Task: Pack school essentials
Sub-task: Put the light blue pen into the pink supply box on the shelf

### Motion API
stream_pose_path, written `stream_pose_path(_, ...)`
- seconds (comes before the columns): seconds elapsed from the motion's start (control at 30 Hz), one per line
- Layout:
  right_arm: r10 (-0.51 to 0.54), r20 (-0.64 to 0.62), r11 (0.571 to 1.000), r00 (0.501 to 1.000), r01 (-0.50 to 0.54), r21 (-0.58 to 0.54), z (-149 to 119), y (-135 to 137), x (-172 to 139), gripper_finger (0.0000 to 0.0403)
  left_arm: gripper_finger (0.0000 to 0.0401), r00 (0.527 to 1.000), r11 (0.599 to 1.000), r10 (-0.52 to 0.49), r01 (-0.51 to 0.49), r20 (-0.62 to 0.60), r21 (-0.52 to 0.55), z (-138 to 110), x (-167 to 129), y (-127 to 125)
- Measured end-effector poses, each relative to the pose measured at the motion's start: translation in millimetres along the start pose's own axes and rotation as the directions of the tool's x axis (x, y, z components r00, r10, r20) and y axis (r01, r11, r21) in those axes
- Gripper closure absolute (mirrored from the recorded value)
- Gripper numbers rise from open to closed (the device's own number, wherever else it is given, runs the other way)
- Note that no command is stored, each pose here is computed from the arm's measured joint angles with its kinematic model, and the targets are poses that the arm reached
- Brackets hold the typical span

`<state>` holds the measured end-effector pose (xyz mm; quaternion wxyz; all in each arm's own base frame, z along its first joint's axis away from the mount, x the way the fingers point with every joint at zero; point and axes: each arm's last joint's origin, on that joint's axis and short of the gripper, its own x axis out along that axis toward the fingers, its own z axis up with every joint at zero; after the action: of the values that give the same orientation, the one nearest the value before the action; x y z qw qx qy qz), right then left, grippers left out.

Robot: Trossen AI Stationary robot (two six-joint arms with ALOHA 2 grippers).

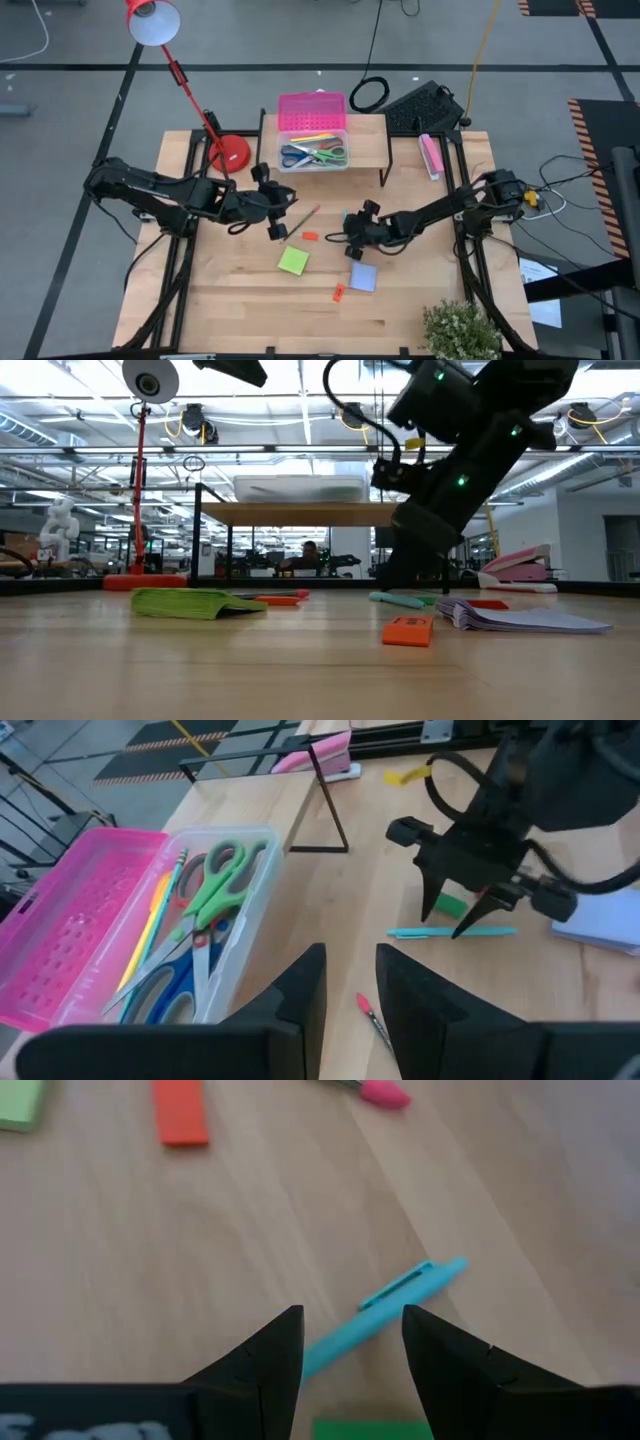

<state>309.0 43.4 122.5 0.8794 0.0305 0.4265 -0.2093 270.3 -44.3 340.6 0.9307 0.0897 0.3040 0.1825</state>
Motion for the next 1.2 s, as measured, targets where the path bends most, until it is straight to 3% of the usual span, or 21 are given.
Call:
stream_pose_path(0.33,-0.016,-0.032,0.999,0.999,0.017,0.033,-7.8,2.5,13.9,0.0245,0.0308,1.000,1.000,0.007,-0.007,-0.002,0.002,0.2,1.3,2.2)
stream_pose_path(0.83,0.020,-0.042,0.995,0.999,-0.016,0.094,-9.9,5.7,16.7,0.0375,0.0308,1.000,0.999,0.006,-0.006,0.008,0.041,1.3,1.3,2.0)
stream_pose_path(1.2,0.111,0.028,0.991,0.993,-0.112,0.070,6.3,4.4,-11.6,0.0378,0.0308,1.000,0.999,0.002,-0.003,0.012,0.046,1.7,1.3,2.0)
